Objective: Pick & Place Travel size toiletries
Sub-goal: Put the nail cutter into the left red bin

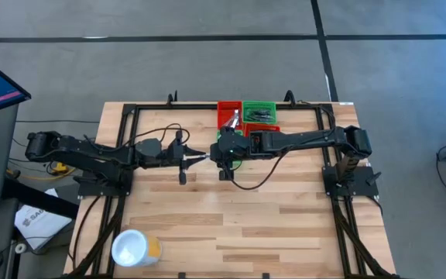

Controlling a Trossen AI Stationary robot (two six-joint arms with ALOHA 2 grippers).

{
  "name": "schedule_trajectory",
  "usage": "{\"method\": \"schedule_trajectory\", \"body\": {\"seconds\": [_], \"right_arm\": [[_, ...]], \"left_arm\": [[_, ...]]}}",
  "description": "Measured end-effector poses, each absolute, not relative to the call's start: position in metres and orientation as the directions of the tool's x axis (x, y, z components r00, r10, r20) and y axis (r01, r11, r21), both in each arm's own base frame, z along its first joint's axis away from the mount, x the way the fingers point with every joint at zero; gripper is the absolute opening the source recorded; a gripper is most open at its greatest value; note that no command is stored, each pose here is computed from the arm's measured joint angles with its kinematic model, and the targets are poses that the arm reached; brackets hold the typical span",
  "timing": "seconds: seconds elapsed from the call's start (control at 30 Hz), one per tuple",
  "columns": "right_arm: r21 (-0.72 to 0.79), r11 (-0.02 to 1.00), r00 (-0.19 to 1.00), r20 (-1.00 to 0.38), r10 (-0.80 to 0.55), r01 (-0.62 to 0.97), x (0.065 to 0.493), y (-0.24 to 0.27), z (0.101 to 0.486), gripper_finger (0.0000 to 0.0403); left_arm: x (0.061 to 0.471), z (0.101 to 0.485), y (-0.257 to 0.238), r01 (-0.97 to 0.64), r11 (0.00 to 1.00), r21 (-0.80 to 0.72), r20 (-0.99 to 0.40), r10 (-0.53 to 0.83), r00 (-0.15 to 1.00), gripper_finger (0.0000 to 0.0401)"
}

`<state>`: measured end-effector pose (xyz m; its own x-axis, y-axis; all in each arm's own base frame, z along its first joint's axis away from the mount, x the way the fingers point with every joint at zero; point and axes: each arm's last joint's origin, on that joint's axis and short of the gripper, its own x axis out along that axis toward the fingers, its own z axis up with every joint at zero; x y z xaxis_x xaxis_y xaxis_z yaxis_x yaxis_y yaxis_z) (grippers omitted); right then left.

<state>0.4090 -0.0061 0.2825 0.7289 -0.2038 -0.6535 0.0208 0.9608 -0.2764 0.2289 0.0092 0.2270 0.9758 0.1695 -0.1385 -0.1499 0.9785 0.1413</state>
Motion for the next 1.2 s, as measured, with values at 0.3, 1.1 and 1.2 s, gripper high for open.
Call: {"method": "schedule_trajectory", "body": {"seconds": [0.3, 1.1, 1.2], "right_arm": [[-0.278, 0.960, 0.728, -0.654, -0.207, 0.024, 0.409, -0.007, 0.283, 0.0107], [-0.285, 0.958, 0.706, -0.673, -0.219, 0.026, 0.407, -0.012, 0.281, 0.0049], [-0.294, 0.955, 0.682, -0.691, -0.239, 0.038, 0.405, -0.016, 0.278, 0.0049]], "left_arm": [[0.229, 0.228, 0.009, -0.151, 0.978, 0.141, -0.133, 0.170, 0.977, 0.0036], [0.229, 0.228, 0.011, -0.206, 0.967, 0.150, -0.127, 0.226, 0.966, 0.0066], [0.228, 0.228, 0.012, -0.268, 0.951, 0.157, -0.122, 0.288, 0.950, 0.0078]]}}
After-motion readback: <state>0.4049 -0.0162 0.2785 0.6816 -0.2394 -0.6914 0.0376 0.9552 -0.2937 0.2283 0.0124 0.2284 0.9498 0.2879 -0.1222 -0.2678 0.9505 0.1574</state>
